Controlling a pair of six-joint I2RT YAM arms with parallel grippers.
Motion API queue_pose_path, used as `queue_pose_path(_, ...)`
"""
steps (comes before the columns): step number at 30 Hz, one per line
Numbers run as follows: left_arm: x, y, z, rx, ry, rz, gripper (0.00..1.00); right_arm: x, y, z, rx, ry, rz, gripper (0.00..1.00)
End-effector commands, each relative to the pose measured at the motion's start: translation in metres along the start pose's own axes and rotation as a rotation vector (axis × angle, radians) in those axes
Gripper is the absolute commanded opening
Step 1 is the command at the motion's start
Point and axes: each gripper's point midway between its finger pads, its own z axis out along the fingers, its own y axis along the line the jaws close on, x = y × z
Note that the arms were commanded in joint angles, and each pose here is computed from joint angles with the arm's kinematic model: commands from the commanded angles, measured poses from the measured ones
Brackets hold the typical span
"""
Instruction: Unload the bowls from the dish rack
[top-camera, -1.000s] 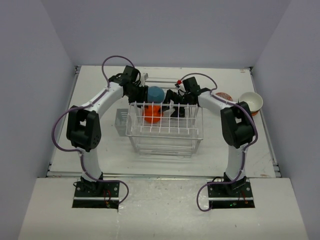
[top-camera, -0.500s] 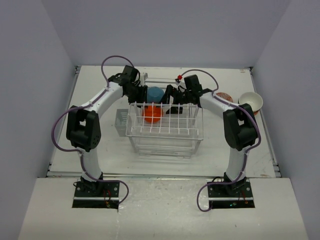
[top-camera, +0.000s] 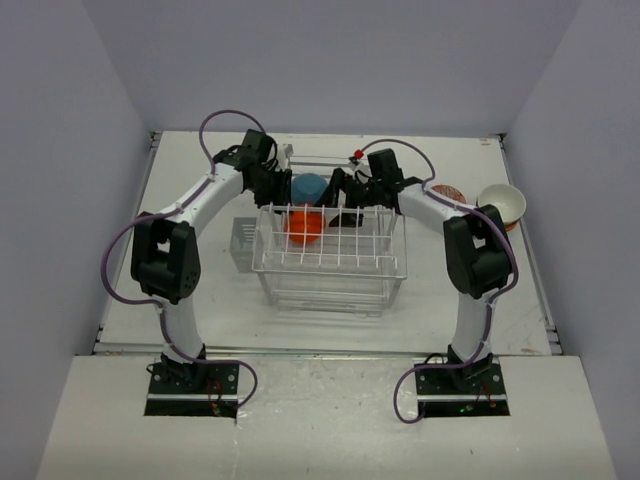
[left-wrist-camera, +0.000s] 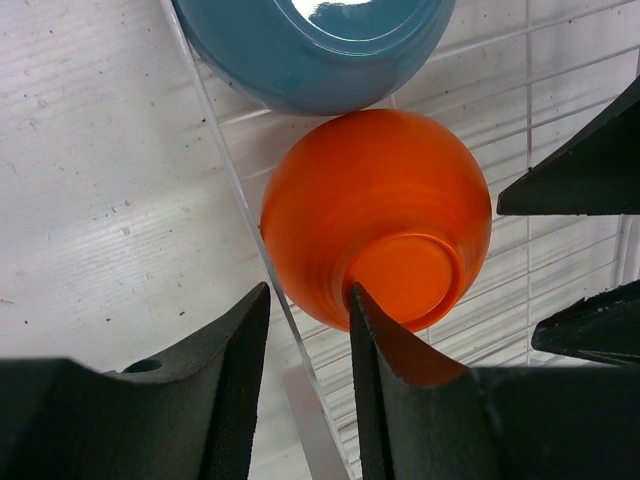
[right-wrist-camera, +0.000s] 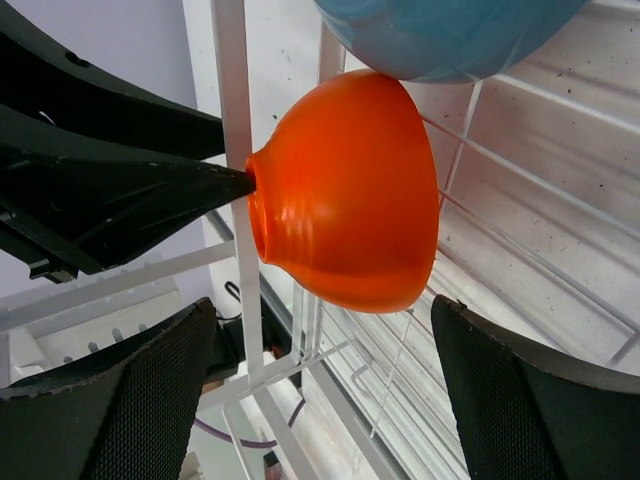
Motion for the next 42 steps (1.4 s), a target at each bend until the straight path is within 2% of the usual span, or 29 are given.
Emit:
queue_pose_path(1, 0.012, 0.037, -0.005, -0.126, 0.04, -0.009, 0.38, -0.003, 0.005, 0.009, -0.049, 0.018, -0.003, 0.88)
queue_pose_path(9, 0.014, 0.039, -0.004, -0.127, 0.045, -0.014, 0.38, 0.0, 0.005, 0.017, -0.089, 0.04, 0.028, 0.88)
queue_pose_path(17, 0.013, 0.039, -0.004, -0.121, 0.04, -0.021, 0.34, -0.003, 0.008, 0.004, -0.003, -0.008, -0.037, 0.88)
queue_pose_path(31, 0.013, 0.038, -0.004, -0.118, 0.039, -0.022, 0.33, -0.029, 0.064, -0.023, -0.038, -0.06, -0.152, 0.89)
queue_pose_path(42, 0.013, 0.038, -0.006, -0.118, 0.038, -0.019, 0.33, -0.018, 0.039, -0.01, -0.008, -0.025, -0.101, 0.89)
